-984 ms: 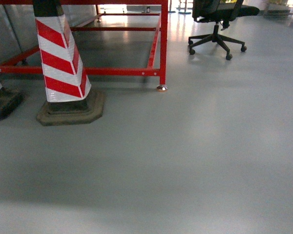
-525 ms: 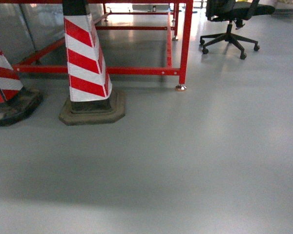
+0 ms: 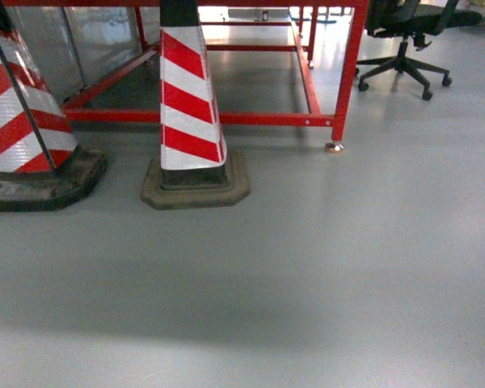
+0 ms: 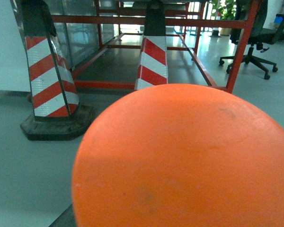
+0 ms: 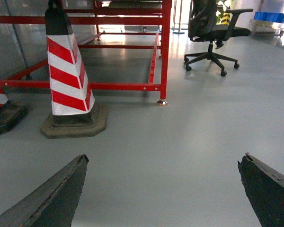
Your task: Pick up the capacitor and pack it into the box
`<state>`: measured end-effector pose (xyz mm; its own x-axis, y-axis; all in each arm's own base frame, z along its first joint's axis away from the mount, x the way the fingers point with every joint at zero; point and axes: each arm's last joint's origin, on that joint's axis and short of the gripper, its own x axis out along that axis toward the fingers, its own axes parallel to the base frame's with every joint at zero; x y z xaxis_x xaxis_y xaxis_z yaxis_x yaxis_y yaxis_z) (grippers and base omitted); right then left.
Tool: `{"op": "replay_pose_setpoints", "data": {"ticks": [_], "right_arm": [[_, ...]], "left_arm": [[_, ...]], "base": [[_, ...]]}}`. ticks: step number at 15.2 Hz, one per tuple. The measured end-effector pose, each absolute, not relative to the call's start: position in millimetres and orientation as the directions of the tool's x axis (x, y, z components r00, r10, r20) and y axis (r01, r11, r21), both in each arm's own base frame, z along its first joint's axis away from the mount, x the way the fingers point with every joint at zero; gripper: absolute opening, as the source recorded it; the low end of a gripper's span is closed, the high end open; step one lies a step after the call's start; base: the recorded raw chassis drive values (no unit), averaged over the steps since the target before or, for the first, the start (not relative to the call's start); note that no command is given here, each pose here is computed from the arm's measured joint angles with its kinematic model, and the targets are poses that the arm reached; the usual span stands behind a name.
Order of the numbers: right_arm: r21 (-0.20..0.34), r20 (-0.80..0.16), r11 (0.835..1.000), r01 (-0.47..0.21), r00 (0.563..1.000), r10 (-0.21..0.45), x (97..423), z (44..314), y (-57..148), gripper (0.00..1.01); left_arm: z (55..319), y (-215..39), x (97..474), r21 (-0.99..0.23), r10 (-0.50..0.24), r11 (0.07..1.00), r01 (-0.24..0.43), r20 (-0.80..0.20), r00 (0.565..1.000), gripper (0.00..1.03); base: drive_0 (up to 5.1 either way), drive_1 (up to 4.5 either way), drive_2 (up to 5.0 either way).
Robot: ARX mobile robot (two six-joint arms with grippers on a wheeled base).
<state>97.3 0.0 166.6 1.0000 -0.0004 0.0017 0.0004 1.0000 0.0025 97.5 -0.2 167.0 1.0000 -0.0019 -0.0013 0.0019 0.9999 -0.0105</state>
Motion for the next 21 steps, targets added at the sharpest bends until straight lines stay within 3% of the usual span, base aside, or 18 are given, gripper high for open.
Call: {"op": "replay_pose_setpoints", "data": {"ticks": [7,10,17,21], "right_arm": [[0.002,0.002,1.0,0.0,1.0,0.0,97.3,166.6,0.0,0.98],[0.002,0.001,1.0,-0.003,1.0,0.003,97.3,166.6,0.0,0.98],[0.002,0.003,1.0,-0.003,1.0,0.003,97.3,166.7,0.1,0.98],[0.002,0.002,1.0,0.001,1.0,-0.001,97.3,166.6,0.0,0.98]], "left_arm": [[167.0,-0.2,97.5,-0.01,-0.002,1.0,0.002,-0.001,1.0,0.43],[167.1,-0.1,97.5,-0.01,0.003,1.0,-0.003,0.0,1.0,0.43],[166.8,-0.1,97.5,-0.01,0.001,1.0,-0.001,-0.004,1.0,0.43],[166.9,-0.2,97.5,-0.01,-0.002,1.0,0.001,-0.002,1.0,0.43]], "base": [[-4.9,2.46,2.5],[0.0,0.0,0.0],[2.9,1.92,-5.0],[0.1,4.19,-4.0]]}}
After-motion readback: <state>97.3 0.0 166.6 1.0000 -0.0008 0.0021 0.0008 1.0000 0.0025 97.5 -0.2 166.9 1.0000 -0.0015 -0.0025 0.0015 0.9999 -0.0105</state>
